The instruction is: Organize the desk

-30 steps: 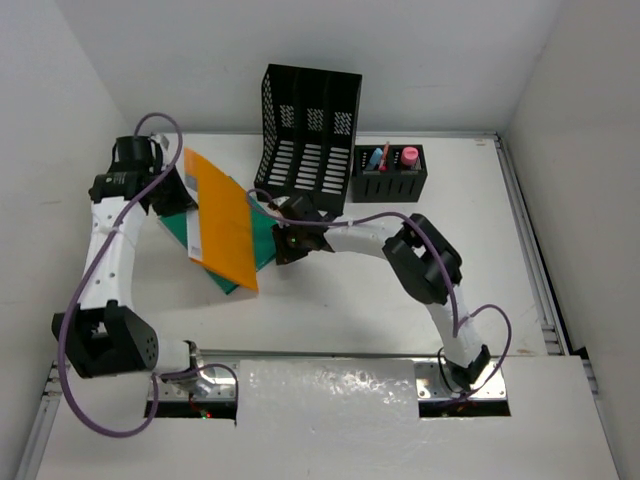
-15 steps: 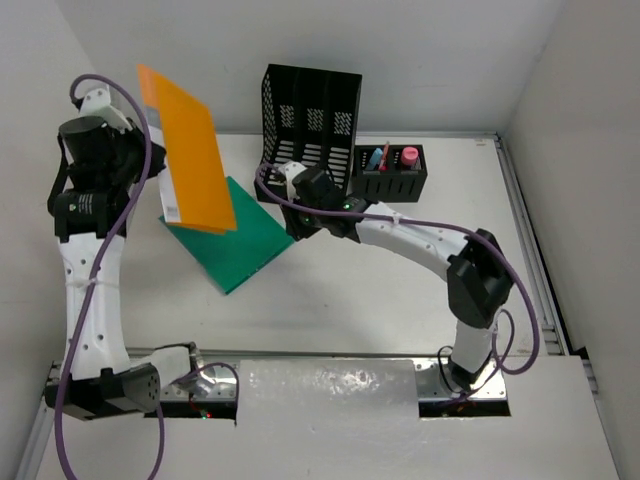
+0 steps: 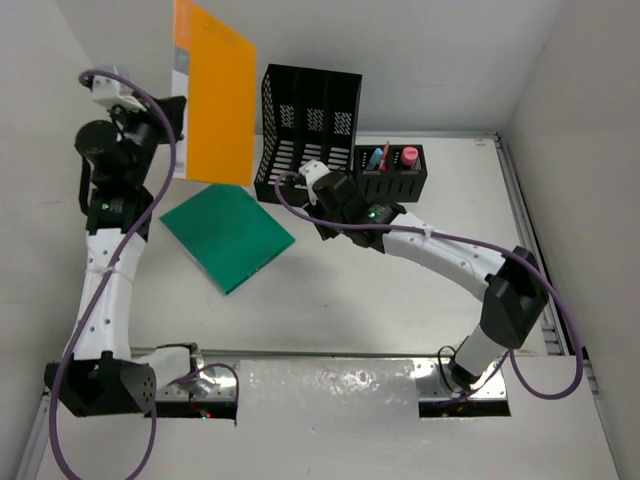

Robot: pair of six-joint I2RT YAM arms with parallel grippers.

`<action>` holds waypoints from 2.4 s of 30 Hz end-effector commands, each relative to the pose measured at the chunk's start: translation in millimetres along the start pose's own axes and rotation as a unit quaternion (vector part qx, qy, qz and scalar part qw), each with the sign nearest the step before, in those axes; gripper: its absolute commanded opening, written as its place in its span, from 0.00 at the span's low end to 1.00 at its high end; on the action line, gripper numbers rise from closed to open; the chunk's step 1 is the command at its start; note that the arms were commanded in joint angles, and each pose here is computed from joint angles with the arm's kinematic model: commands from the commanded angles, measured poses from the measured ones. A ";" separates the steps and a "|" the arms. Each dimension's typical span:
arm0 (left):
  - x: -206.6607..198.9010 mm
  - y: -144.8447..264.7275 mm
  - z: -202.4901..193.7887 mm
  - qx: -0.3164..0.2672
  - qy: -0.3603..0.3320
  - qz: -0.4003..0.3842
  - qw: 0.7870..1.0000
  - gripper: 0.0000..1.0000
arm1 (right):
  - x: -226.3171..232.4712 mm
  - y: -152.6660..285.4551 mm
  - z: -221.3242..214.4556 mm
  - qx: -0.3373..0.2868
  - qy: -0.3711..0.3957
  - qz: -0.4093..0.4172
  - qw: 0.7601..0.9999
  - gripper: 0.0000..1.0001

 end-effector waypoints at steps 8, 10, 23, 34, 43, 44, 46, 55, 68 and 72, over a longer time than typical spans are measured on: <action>-18.4 -22.0 -8.0 -0.206 -0.002 -0.112 0.972 0.00 | -19.5 18.7 -8.0 -0.002 0.022 -0.070 0.997 0.31; -22.3 -25.2 -2.4 -0.220 0.006 -0.115 0.969 0.00 | -22.8 21.5 -12.1 -0.001 0.024 -0.082 0.996 0.31; -22.2 -2.8 -2.5 -0.093 0.044 -0.034 0.994 0.00 | -23.1 12.9 -12.5 -0.017 0.024 -0.091 0.995 0.31; -41.0 103.3 14.8 -0.006 0.107 0.016 0.994 0.00 | -20.2 -34.9 23.7 -0.086 -0.005 -0.034 0.996 0.62; -28.6 140.8 4.3 -0.015 0.096 0.101 0.990 0.00 | -49.2 -68.7 12.6 -0.180 -0.267 0.273 0.907 0.90; -29.3 143.1 8.2 -0.020 0.094 0.102 0.990 0.00 | -49.7 -67.8 21.7 -0.215 -0.286 0.308 0.881 0.93; -29.6 143.9 9.6 -0.022 0.094 0.103 0.990 0.00 | -52.4 -63.9 30.3 -0.238 -0.297 0.383 0.842 0.99; -27.6 113.1 -14.1 0.022 0.117 0.084 0.989 0.00 | -21.1 -68.3 64.8 -0.276 -0.309 0.561 0.716 0.99; -30.1 89.5 -30.9 0.044 0.161 0.054 0.985 0.00 | 17.4 -64.8 75.7 -0.240 -0.268 0.620 0.697 0.99; -39.9 88.4 -12.5 0.026 0.178 0.020 0.984 0.00 | 27.3 -81.6 66.3 -0.217 -0.274 0.621 0.702 0.99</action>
Point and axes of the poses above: each gripper's point midway between its finger pads, its own y axis back along the fingers, its own x axis along the line the jaws close on, z = x × y, the point moved 9 cm from there along y, back along the fingers, and after that the axes turned 5 degrees about -y, right-handed, at the moved point
